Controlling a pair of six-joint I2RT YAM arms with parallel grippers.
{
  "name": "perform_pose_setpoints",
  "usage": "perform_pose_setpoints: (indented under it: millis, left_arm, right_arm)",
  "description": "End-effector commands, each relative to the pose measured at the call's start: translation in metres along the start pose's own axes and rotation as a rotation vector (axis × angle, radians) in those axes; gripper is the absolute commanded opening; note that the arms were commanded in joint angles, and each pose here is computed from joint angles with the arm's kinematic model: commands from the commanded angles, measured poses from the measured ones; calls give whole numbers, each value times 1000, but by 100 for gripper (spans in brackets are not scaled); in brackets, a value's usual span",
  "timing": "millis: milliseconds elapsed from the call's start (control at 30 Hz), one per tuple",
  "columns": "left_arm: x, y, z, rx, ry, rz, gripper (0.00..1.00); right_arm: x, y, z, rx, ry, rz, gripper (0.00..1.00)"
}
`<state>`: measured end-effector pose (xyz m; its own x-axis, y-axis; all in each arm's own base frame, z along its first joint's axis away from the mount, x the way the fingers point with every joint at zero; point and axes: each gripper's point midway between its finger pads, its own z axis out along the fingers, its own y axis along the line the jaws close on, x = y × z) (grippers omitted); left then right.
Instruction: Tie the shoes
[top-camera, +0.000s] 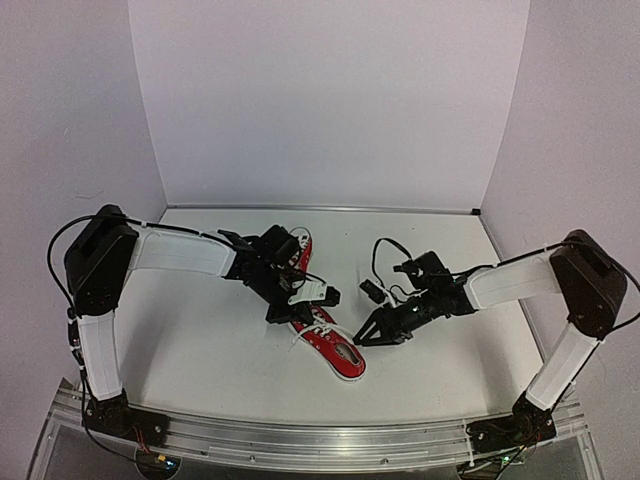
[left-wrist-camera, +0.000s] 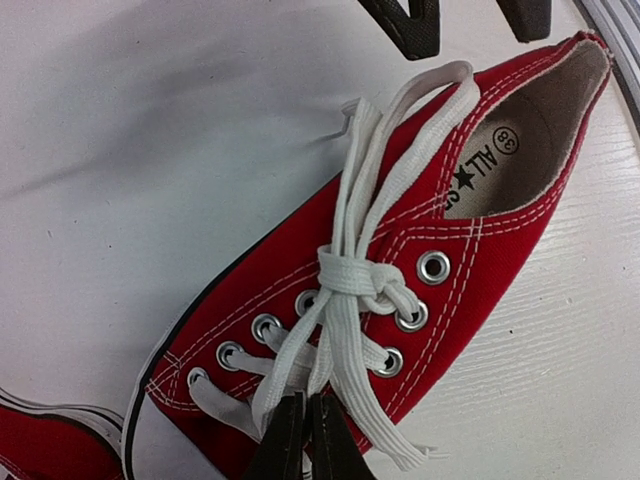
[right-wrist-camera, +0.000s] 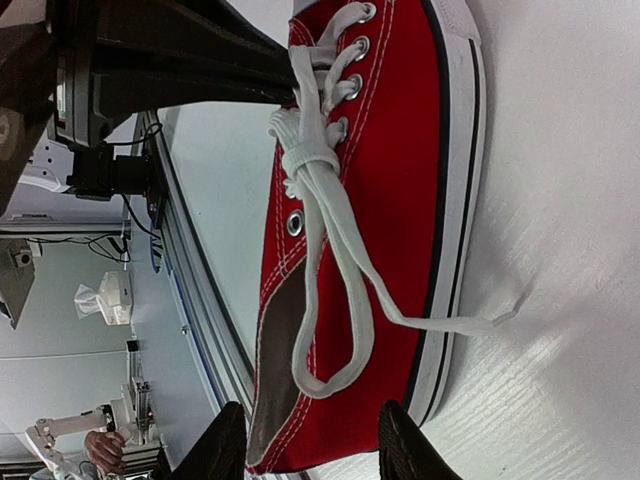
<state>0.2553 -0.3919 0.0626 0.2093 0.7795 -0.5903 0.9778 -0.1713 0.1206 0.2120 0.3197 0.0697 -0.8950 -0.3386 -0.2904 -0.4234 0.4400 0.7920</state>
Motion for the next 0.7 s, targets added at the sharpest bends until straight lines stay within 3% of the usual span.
perform_pose_setpoints:
  millis: [0,267,500,667]
  left_arm:
    - [-16,7,-20,-49,-44,12,6]
    - [-16,6,-22,-52,-43,13,7]
    - [-19,4,-34,-90,-68,5,24]
    - [-19,-3,-46,-110,-79,-8,29]
  right_arm:
    - [-22,10,8,-34,-29,-58,41]
    - [-32,14,18,-65,-21,-75,39]
    - [-31,14,19,-69,-17,-74,38]
    - [-30,11,19,-59,-18,-70,37]
